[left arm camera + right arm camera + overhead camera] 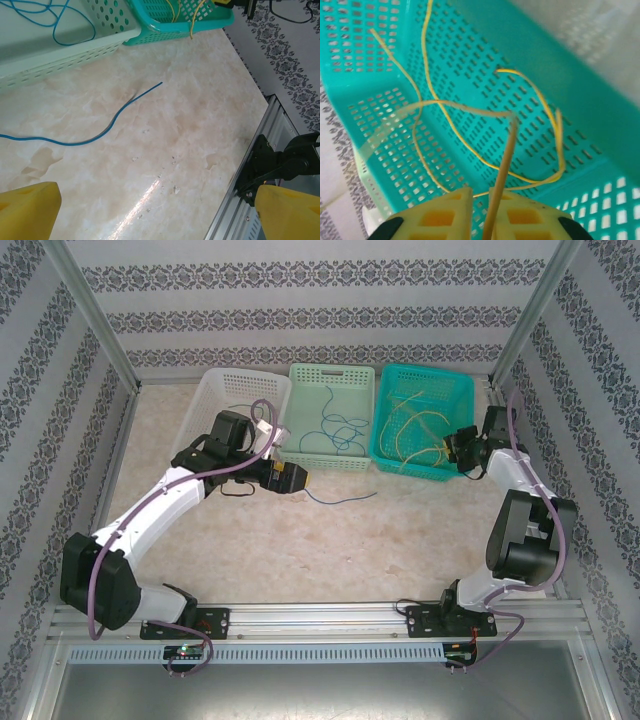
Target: Untangle the cables
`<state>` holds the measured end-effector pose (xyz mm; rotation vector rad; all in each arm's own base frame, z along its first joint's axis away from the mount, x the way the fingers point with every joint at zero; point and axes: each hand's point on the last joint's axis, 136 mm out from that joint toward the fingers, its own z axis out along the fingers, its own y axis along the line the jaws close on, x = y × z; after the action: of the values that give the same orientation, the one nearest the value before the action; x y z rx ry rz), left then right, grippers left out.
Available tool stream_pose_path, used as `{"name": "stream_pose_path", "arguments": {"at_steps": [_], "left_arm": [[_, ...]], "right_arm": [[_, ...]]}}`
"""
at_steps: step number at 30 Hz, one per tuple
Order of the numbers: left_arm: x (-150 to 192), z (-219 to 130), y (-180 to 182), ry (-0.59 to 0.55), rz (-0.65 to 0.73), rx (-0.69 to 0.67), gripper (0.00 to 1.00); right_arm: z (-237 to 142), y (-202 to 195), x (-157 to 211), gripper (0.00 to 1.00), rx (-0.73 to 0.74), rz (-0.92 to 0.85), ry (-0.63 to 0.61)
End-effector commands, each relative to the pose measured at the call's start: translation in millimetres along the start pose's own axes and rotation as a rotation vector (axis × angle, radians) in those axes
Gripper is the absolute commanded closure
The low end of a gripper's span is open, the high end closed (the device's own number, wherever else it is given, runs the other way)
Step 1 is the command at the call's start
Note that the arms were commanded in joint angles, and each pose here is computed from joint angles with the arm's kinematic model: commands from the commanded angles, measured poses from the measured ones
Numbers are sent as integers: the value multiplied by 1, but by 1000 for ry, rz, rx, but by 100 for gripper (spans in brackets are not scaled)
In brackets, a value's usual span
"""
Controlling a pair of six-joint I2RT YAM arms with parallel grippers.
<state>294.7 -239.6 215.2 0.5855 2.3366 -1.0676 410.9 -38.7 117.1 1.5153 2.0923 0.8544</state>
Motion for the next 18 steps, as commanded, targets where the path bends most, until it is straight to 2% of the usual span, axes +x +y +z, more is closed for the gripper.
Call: {"name": "stream_pose_path", "arguments": {"at_steps": [1, 7, 11, 17, 18], "left_arm": [[-14, -1, -12, -25, 27, 43, 0], [-14, 2, -12, -17, 16, 51, 0], [-13, 2, -11, -15, 14, 49, 0], [-13, 3, -10, -14, 11, 49, 0], [-12, 3, -10, -14, 9, 49, 0]], "right_arm": [[-7, -6, -5, 79, 20, 20, -55], [-8, 1, -6, 85, 20, -4, -76], [-13, 4, -9, 99, -1, -20, -133], [-23, 29, -8, 100, -113, -118, -198], [-24, 31, -6, 93, -106, -146, -196]]}}
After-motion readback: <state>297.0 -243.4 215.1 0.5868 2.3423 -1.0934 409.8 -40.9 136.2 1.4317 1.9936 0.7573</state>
